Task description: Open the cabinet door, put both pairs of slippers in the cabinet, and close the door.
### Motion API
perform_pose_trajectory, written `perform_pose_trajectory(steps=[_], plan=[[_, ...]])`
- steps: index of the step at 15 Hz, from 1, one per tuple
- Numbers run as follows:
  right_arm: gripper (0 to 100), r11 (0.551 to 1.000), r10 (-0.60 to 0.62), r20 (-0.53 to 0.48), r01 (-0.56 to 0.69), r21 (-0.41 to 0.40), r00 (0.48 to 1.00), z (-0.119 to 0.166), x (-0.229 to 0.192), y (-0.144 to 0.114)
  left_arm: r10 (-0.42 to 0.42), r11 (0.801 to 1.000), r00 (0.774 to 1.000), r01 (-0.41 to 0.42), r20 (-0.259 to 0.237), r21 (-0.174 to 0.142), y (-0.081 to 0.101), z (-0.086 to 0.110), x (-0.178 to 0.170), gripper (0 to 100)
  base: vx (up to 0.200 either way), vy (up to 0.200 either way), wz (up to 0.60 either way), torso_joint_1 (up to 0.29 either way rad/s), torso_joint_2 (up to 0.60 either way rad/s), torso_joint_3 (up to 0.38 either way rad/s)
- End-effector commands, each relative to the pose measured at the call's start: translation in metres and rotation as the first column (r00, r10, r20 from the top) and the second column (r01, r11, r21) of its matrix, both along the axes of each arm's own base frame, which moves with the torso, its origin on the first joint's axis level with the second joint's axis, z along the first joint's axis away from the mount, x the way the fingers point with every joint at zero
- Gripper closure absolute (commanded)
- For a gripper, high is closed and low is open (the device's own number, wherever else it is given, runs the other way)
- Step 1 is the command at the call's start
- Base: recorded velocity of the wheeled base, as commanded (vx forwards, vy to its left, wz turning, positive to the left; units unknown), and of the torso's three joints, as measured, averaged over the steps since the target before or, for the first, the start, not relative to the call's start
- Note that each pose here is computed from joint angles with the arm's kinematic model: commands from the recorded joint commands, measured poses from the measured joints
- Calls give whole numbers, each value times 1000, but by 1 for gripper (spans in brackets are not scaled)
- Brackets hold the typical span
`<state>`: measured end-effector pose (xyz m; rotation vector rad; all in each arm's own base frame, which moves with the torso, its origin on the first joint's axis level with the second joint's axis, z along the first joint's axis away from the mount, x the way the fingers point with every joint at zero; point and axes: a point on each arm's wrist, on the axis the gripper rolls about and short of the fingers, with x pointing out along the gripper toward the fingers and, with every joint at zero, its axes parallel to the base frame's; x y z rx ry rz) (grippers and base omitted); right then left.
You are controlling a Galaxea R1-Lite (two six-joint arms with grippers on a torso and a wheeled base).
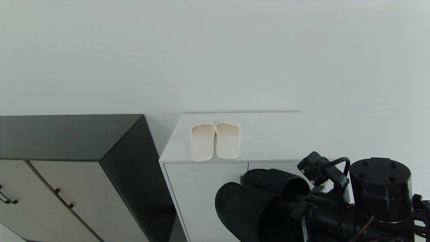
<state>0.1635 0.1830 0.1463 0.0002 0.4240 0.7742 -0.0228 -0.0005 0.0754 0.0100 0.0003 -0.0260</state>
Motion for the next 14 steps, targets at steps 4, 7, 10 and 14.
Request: perform_pose_trajectory(steps=[4,7,10,14], plan=[[100,1000,2,-4,-2,-7,1000,-2,-1,0,1,1000,1000,-1,0,-1,0,0,0,0,0,0,0,-163,380,204],[100,1000,0,-7,0,-10,1000,-3,-1,-1,1,1000,1000,-1,0,-1,0,0,0,0,0,0,0,-194,448,255],[100,1000,3,-10,-3,-12,1000,-4,-1,-1,1,1000,1000,-1,0,-1,0,0,0,0,0,0,0,-224,549,307],[100,1000,2,-11,-2,-15,1000,-5,-2,-1,3,1000,1000,-3,0,-2,0,0,0,0,0,0,0,-221,543,318]])
